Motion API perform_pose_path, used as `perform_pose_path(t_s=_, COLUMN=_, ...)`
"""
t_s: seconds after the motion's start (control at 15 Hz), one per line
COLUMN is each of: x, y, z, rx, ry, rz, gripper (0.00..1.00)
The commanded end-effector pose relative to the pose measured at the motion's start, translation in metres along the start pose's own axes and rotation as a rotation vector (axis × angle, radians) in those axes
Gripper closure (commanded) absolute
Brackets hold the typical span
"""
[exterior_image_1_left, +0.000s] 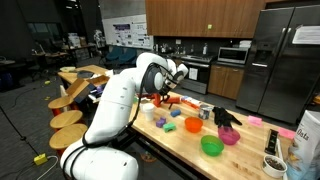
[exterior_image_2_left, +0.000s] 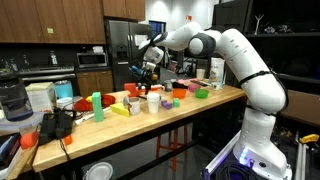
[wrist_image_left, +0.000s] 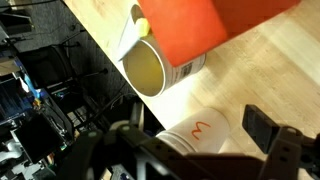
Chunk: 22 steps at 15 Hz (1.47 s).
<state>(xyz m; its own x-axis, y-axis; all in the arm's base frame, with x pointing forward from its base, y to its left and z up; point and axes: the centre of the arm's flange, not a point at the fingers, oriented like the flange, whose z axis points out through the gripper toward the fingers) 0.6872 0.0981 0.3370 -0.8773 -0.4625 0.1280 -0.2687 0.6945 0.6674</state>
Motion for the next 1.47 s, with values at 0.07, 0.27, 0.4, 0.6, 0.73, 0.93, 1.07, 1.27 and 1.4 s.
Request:
perform_pose_path(t_s=0.07, x=0.029, y=0.025, z=-0.002, rx=0.065, ry=-0.026, rz=0.071, gripper=0.0)
perform_pose_path(t_s=0.27, x=0.017, y=0.003, z=-0.001, rx=0.056, ry=-0.003, rz=0.05, gripper=0.0)
perform_pose_path(t_s=0.4, x=0.021, y=0.008, z=-0.003, rx=0.059, ry=-0.006, rz=0.051, gripper=0.0)
perform_pose_path(t_s=0.6, x=0.024, y=0.009, z=-0.003, rx=0.066, ry=-0.009, rz=0.06, gripper=0.0)
perform_pose_path(t_s=0.73, x=0.032, y=0.018, z=-0.003, rx=0.093, ry=-0.007, rz=0.088, gripper=0.0)
perform_pose_path(t_s=0.93, x=0.05, y=0.026, z=-0.008, rx=0.159, ry=-0.01, rz=0.158, gripper=0.0)
perform_pose_path(t_s=1.07, x=0.065, y=0.03, z=-0.015, rx=0.216, ry=-0.005, rz=0.204, gripper=0.0)
perform_pose_path(t_s=1.27, x=0.082, y=0.037, z=-0.029, rx=0.288, ry=0.003, rz=0.254, gripper=0.0)
perform_pose_path(t_s=1.4, x=0.093, y=0.048, z=-0.037, rx=0.33, ry=0.011, rz=0.274, gripper=0.0)
